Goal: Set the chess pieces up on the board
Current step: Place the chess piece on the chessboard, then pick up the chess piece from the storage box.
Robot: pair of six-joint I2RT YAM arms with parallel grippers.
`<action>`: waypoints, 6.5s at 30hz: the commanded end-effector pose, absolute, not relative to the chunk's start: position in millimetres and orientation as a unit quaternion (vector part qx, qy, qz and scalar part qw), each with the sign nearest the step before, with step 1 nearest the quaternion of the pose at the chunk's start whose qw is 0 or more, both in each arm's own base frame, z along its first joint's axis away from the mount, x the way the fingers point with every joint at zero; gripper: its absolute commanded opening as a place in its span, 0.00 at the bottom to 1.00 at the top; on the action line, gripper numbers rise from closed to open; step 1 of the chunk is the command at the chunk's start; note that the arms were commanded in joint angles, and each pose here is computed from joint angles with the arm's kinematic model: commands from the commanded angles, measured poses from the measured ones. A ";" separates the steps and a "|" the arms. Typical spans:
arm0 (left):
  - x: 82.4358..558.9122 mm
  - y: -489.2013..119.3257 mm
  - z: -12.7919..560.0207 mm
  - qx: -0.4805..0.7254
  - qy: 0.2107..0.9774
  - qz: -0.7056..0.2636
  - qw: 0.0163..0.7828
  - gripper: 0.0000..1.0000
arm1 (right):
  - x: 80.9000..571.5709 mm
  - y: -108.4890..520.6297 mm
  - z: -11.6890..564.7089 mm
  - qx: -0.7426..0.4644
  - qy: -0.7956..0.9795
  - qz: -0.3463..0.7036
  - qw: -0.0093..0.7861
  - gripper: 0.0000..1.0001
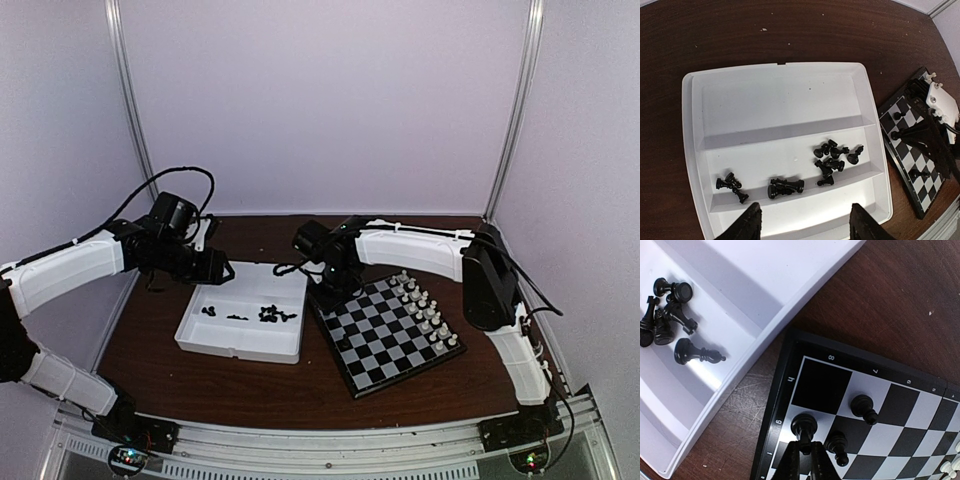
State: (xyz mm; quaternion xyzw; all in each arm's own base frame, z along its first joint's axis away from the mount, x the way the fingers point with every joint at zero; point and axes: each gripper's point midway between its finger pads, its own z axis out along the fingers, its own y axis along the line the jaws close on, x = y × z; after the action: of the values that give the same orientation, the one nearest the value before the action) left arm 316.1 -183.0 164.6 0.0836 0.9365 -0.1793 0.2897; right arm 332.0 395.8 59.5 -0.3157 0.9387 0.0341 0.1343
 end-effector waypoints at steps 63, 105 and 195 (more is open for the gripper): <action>321.9 -226.3 127.7 0.229 0.921 -0.158 0.272 0.50 | 320.3 390.9 190.7 -0.304 0.894 0.151 0.291 0.28; 347.6 -254.4 25.0 0.360 0.918 -0.036 0.163 0.28 | 314.3 382.2 208.4 -0.289 0.881 0.181 0.328 0.28; 280.5 -304.6 136.6 0.393 0.775 -0.323 0.374 0.18 | 289.8 487.9 136.9 -0.054 0.855 0.511 0.067 0.23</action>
State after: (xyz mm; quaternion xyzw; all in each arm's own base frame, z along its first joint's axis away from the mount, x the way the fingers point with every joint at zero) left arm 275.6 -300.2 123.8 0.3859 0.7923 -0.3238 0.3442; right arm 291.1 486.3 135.7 -0.0608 0.8640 0.4946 0.0728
